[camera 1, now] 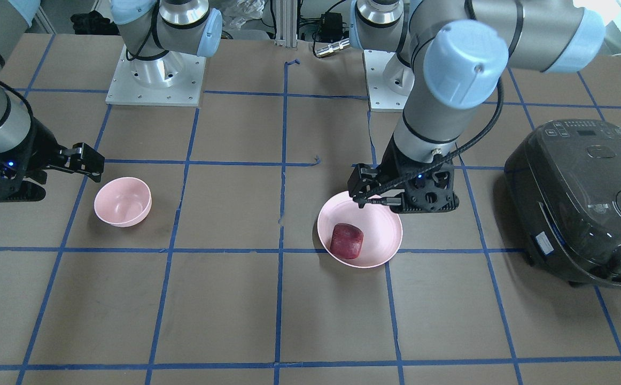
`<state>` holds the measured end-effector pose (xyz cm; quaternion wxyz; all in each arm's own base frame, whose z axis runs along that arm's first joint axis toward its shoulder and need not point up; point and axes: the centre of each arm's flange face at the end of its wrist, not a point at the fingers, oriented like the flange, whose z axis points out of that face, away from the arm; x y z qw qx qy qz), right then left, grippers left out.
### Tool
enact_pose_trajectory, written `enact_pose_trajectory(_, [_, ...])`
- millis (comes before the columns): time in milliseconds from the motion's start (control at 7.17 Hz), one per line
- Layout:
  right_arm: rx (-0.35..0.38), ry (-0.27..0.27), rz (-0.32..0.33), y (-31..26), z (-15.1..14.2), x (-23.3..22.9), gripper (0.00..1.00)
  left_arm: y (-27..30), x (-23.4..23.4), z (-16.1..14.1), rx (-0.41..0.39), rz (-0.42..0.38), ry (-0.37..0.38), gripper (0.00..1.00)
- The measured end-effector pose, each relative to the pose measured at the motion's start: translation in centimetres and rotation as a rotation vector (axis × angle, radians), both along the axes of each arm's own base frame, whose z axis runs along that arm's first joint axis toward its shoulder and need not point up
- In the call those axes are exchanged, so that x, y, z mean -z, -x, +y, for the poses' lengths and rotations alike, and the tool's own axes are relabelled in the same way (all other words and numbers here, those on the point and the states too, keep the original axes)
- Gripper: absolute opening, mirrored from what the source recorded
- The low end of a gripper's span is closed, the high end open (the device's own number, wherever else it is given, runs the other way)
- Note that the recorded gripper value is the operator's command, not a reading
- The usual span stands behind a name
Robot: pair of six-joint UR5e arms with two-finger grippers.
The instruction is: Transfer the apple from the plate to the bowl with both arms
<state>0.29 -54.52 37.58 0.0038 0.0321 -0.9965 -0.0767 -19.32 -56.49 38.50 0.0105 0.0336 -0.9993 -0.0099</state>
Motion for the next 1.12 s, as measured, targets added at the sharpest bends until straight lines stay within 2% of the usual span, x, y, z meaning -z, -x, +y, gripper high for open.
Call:
enact_pose_trajectory(140, [-0.033,0.034,0.002,1.0,-0.2,2.8,1.0,0.6,3.5,0.0,0.011,-0.002,-0.005,0.97])
enact_pose_trajectory(279, [-0.097,0.051,-0.004,2.0,0.2,5.5,1.0,1.3,6.5,0.3,0.025,-0.001,0.013,0.96])
enact_pose_trajectory(419, [-0.149,0.031,-0.023,3.1,1.4,8.2,1.0,2.0,9.0,0.7,0.039,0.0,0.019,0.95])
enact_pose_trajectory(558, [-0.162,0.005,-0.042,4.0,2.7,10.6,1.0,2.7,10.7,1.0,0.052,-0.001,0.013,0.95])
enact_pose_trajectory(698, [-0.164,-0.014,-0.053,4.3,3.7,12.8,0.95,3.1,12.0,0.9,0.06,-0.002,0.009,0.94])
enact_pose_trajectory(837, [-0.162,-0.023,-0.058,4.3,4.5,14.4,0.84,3.4,13.4,0.7,0.065,-0.003,0.004,0.95])
enact_pose_trajectory(1116, [-0.159,-0.04,-0.066,4.1,5.2,16.8,0.25,3.9,16.2,0.7,0.088,-0.006,-0.023,0.95])
